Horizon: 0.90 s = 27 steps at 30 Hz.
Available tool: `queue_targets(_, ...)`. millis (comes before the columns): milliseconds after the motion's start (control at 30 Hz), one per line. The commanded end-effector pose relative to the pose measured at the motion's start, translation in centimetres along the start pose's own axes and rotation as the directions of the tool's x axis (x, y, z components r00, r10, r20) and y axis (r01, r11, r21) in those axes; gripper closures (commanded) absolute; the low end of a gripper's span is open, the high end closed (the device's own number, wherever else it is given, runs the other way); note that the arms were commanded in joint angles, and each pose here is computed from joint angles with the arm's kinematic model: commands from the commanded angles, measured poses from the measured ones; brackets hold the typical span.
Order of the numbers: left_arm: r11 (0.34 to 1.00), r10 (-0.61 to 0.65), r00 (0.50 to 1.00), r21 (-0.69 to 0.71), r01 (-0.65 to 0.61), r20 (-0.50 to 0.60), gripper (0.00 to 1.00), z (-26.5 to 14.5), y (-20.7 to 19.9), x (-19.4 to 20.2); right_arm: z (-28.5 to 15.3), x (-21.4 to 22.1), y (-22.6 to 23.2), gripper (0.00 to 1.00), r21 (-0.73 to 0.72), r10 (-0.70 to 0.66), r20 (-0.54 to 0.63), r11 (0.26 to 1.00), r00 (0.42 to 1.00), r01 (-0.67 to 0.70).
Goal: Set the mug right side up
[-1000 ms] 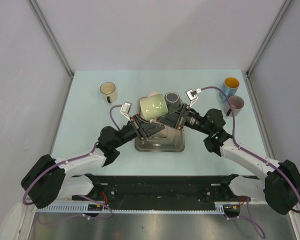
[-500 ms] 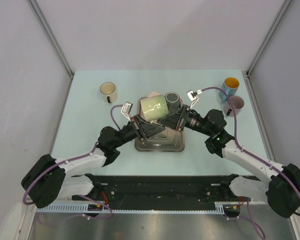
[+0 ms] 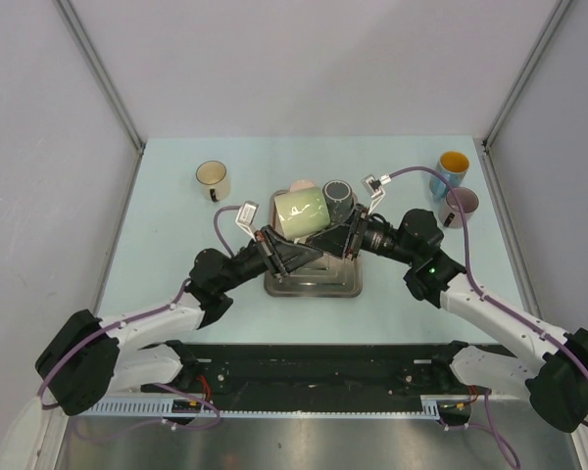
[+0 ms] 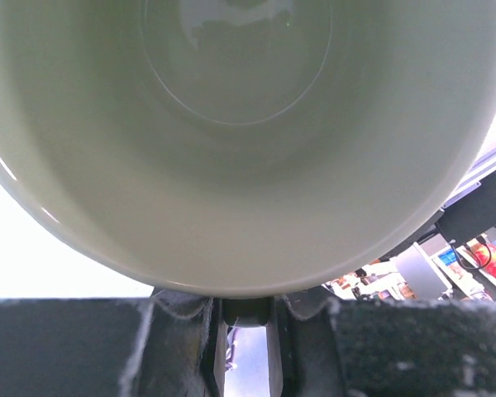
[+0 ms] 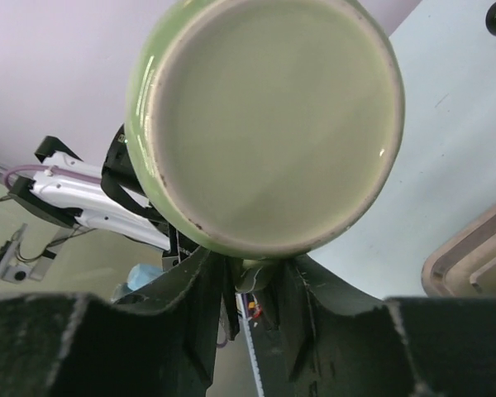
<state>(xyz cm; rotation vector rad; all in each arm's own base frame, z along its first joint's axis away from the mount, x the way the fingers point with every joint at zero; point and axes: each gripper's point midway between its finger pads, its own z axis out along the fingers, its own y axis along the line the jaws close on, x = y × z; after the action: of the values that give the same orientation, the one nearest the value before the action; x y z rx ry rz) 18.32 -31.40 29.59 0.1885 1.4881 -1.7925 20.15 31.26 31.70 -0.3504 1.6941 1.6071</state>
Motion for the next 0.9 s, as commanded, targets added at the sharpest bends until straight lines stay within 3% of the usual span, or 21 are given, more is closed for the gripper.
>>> queue_targets(0, 0.996, 0.081, 0.993, 0.030, -0.084, 0.088, 1.00, 0.0, -1.6, -2.2, -0.3, -1.3, 3.1, 0.61, -0.071, -0.102, 0.010, 0.992, 0.995, 0.102)
queue_targets(333, 0.993, 0.122, 0.986, -0.014, -0.121, 0.118, 1.00, -0.9, -1.1, -2.4, -0.4, -1.6, 3.4, 0.52, -0.060, -0.118, 0.010, 0.991, 0.993, 0.118)
queue_targets(800, 0.955, 0.282, 0.952, -0.131, -0.266, 0.118, 1.00, -2.4, -1.4, -3.9, -2.3, -2.0, 3.0, 0.48, 0.035, -0.203, 0.011, 0.979, 0.979, 0.203)
queue_targets(867, 0.931, 0.344, 0.929, -0.174, -0.320, 0.134, 1.00, -3.2, -1.8, -5.1, -3.1, -2.0, 2.5, 0.47, 0.088, -0.215, 0.010, 0.973, 0.977, 0.213)
